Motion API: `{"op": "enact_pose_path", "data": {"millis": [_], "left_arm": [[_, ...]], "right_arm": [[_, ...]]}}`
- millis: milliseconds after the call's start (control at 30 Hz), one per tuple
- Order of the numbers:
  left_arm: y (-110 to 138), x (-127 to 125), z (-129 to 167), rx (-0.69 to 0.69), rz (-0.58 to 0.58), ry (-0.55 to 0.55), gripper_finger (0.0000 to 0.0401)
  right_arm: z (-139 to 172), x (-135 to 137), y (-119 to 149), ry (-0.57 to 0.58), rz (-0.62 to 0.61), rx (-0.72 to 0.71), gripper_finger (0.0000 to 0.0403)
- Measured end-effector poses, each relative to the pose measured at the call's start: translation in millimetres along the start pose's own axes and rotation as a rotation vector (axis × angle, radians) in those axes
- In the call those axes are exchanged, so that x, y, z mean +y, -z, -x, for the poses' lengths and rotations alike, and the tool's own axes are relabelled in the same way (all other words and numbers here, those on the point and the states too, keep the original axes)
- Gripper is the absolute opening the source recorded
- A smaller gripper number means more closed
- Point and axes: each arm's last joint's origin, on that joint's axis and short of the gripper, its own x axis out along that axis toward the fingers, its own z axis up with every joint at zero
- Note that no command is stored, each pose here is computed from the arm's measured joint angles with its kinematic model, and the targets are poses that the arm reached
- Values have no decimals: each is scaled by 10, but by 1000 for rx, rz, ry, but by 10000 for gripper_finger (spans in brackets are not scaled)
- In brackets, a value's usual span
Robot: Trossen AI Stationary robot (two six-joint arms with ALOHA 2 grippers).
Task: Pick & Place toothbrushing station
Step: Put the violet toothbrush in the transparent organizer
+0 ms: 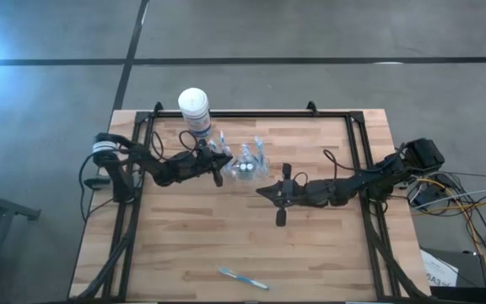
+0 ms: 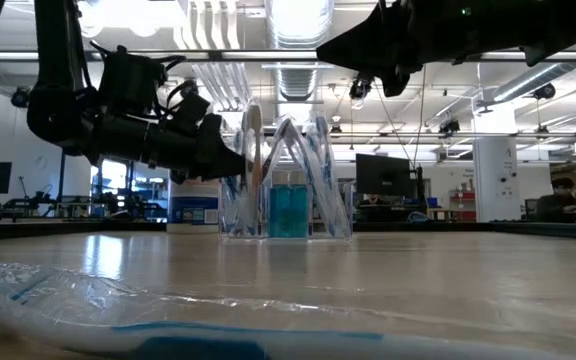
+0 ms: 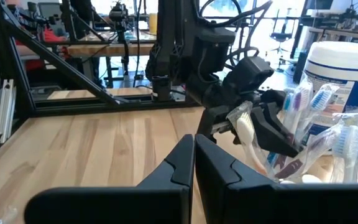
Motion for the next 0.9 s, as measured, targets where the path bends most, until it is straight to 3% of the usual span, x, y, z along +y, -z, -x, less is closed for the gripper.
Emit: {"op": "enact_pose_path", "data": {"millis": [533,900], "left_arm": [[30,29,-1,50,42,-2,27],[-129,14,80,15,0,27,139]], "right_arm": [[0,-1,0,0,-3,0,8],[2,-2,8,0,-1,4,8]]}}
